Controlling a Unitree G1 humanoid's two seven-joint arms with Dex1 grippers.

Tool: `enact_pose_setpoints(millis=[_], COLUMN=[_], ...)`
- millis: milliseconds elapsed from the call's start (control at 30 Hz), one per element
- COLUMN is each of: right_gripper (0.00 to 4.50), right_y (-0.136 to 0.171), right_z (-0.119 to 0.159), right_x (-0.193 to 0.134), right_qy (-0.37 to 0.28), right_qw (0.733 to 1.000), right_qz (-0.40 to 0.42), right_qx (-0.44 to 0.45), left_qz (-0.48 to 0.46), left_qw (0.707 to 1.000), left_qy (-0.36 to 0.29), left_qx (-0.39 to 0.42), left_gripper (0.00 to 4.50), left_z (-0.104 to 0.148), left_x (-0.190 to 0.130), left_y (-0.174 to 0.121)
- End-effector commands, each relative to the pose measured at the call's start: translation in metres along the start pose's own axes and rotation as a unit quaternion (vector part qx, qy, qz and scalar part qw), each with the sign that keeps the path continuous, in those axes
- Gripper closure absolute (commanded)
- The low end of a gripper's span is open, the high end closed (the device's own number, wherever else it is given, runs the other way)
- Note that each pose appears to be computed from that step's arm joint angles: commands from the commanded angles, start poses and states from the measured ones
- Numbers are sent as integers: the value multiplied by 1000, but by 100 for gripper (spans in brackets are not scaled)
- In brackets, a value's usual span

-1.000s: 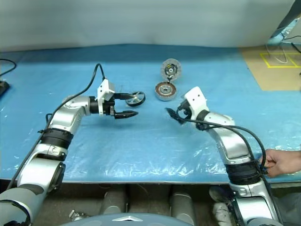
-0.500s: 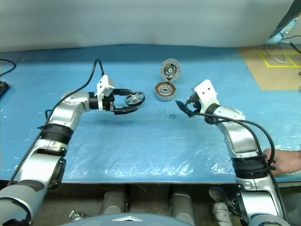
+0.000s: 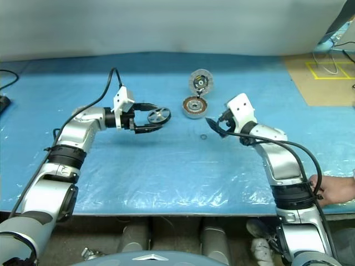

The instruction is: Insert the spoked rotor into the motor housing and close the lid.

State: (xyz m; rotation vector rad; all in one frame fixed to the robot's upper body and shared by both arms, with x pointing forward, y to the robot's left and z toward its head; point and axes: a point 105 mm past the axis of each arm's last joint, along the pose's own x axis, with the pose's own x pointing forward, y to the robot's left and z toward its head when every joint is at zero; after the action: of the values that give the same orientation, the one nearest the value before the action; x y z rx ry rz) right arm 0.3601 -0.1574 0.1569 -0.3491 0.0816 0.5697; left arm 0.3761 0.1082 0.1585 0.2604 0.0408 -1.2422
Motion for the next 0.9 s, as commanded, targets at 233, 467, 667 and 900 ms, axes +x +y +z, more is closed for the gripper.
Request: enact_pose_setpoints(millis=[233,467,667,900], right_gripper=[0,0,0,0], right_y=[1,6,7,6], right_z=[12,8,26,34], right_x=[0,12,36,83], right_qy=[-18,6,-3,48], right_qw=[1000,997,993,983], right_qz=[10,45,86,138], right_qx=[-16,-57,-85,-114], left_qz=[10,22,27,47], left_qw=[1000,999,999,998], left_qy=[-16,-15,-21,-23], left_qx=[20,21,22,22], left_gripper=[1,1,1,1], left_z=[11,7,3,0], left_x=[-3,-3,3,3], left_y=[3,6,4,7])
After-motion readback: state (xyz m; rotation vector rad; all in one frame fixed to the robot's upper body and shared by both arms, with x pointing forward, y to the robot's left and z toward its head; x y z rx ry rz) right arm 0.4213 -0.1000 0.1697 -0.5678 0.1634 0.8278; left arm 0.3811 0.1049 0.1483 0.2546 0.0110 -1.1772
